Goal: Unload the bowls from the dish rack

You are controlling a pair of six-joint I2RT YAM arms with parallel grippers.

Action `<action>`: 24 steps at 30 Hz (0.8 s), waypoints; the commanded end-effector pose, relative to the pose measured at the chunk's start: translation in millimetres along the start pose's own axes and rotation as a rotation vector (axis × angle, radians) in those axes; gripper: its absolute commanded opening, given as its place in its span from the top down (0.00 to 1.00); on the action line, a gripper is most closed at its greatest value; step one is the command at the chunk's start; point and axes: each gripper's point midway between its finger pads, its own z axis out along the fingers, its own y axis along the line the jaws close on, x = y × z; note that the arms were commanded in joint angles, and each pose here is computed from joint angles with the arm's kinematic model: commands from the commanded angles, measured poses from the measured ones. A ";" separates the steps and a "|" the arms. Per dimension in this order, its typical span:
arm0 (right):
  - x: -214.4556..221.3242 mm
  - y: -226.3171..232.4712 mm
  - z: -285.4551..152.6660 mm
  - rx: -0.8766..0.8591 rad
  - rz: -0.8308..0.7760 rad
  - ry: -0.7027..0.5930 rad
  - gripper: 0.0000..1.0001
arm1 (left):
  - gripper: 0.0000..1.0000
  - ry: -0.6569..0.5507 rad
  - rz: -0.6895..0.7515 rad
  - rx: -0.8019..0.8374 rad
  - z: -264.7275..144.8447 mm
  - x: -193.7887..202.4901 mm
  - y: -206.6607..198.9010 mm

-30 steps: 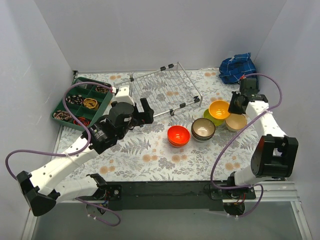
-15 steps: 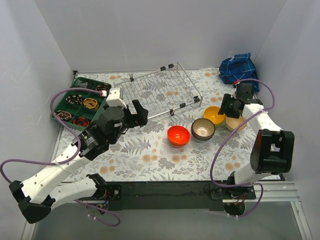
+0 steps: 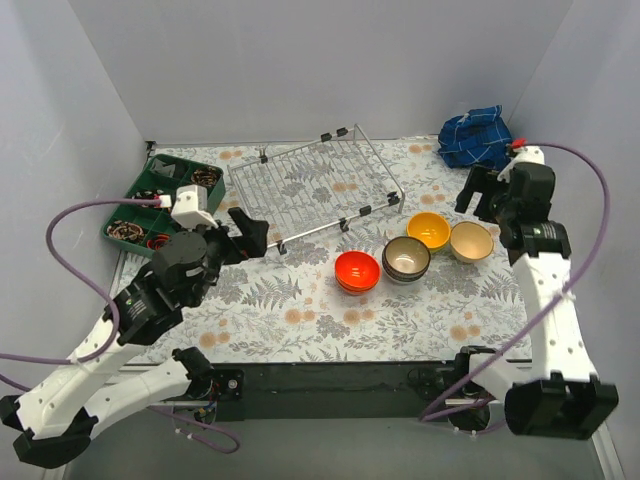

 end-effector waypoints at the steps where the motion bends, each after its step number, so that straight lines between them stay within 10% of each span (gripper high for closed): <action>1: -26.3 -11.0 -69.3 0.056 -0.021 -0.192 0.01 | 0.02 -0.055 0.014 -0.072 -24.0 -10.0 31.5; 24: 25.9 -16.6 -186.2 -0.025 -0.070 -0.499 0.01 | 0.02 -0.161 -0.103 -0.245 -80.4 -5.3 113.8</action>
